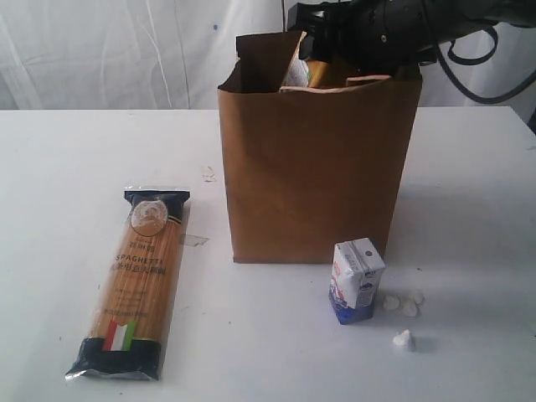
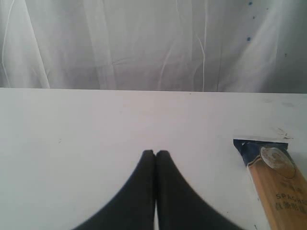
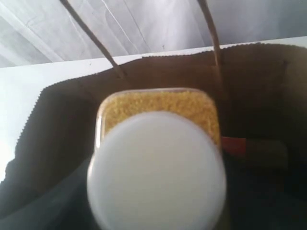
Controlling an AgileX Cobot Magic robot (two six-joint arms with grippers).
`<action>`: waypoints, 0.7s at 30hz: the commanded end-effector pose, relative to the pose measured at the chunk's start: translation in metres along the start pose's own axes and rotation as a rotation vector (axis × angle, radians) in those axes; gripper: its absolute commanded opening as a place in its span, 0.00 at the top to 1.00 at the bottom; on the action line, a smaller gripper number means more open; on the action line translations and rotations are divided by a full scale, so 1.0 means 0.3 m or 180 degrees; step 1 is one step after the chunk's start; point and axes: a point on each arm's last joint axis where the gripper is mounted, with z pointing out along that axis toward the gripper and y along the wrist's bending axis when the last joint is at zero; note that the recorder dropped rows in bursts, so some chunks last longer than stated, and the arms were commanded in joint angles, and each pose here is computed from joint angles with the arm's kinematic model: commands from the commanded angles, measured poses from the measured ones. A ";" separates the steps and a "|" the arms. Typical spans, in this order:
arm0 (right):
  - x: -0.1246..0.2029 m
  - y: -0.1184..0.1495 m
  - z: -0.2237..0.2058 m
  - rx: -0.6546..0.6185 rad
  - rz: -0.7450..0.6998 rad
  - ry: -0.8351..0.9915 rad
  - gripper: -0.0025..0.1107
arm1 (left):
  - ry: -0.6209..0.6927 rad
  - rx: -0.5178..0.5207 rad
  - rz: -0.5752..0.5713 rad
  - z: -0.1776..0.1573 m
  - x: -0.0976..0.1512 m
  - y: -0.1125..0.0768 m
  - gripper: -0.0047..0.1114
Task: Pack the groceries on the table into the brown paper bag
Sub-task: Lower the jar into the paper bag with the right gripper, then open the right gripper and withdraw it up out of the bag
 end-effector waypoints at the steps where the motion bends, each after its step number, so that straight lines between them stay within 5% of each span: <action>1: 0.022 -0.007 0.007 0.0031 -0.0036 0.0196 0.52 | -0.0011 0.0032 0.0033 0.000 0.003 -0.002 0.96; 6: 0.039 -0.012 0.005 0.0080 -0.0097 0.0376 0.35 | -0.0011 0.0032 0.0033 0.000 0.003 -0.002 0.96; 21: -0.023 0.022 -0.126 0.0008 -0.0201 0.0031 0.33 | -0.0011 0.0032 0.0033 0.000 0.003 -0.002 0.96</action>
